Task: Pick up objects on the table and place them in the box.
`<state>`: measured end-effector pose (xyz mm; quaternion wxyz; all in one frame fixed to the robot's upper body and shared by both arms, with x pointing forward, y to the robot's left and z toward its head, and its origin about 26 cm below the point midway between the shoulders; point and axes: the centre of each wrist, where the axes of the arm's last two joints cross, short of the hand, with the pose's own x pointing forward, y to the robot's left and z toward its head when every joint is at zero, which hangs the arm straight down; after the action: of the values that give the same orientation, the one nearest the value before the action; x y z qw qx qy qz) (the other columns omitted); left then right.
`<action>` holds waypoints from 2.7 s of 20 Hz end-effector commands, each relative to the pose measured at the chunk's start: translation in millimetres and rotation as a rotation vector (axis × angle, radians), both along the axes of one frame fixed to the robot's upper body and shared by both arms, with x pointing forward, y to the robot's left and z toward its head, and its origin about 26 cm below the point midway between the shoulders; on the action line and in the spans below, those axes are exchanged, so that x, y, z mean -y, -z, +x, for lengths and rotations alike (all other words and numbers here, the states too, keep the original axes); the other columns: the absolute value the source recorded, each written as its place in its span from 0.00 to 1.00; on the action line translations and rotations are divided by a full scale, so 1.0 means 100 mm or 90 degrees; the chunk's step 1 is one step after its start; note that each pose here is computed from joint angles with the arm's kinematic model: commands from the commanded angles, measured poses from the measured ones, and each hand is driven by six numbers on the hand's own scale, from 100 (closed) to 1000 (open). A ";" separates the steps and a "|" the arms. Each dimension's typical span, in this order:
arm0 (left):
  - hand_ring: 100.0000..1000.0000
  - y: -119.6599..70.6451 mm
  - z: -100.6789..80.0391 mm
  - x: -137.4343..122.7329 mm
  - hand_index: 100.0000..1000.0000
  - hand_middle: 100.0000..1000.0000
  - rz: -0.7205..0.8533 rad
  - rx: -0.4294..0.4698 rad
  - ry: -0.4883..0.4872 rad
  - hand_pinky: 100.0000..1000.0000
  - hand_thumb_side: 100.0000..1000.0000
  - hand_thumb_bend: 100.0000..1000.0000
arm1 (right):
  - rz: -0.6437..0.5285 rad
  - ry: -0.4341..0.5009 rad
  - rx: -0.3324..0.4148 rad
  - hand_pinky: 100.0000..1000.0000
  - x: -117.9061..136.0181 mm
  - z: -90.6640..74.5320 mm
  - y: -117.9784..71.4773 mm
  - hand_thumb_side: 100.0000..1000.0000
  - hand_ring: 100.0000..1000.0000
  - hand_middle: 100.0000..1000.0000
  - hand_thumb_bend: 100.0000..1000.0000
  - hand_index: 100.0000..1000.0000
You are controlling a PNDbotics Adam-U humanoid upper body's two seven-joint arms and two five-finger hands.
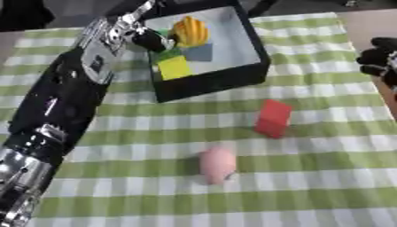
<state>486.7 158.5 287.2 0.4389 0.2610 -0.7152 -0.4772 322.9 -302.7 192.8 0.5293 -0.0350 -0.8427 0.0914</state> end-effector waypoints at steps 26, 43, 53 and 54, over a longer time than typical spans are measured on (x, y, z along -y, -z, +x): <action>0.75 -0.63 -1.25 -0.85 0.77 0.71 -0.358 0.174 0.099 0.80 0.43 0.00 | -0.023 0.045 0.030 0.82 0.20 -0.11 -0.10 0.48 0.74 0.61 0.00 0.74; 0.78 0.45 -1.80 -1.36 0.80 0.76 -0.706 0.202 -0.056 0.81 0.67 0.02 | -0.031 0.057 0.045 0.82 0.23 -0.18 -0.12 0.46 0.74 0.61 0.00 0.75; 0.78 0.86 -1.88 -1.52 0.83 0.78 -0.742 0.203 -0.156 0.81 0.70 0.05 | -0.127 0.055 0.047 0.83 0.26 -0.26 -0.22 0.41 0.77 0.65 0.00 0.77; 0.78 0.88 -1.88 -1.53 0.83 0.79 -0.742 0.201 -0.160 0.81 0.70 0.05 | -0.151 0.058 0.045 0.83 0.27 -0.27 -0.24 0.41 0.78 0.66 0.00 0.77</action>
<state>300.1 307.8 192.5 0.4626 0.1207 -0.8736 0.0910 299.8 -327.2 202.0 0.5128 -0.1180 -0.8391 0.1377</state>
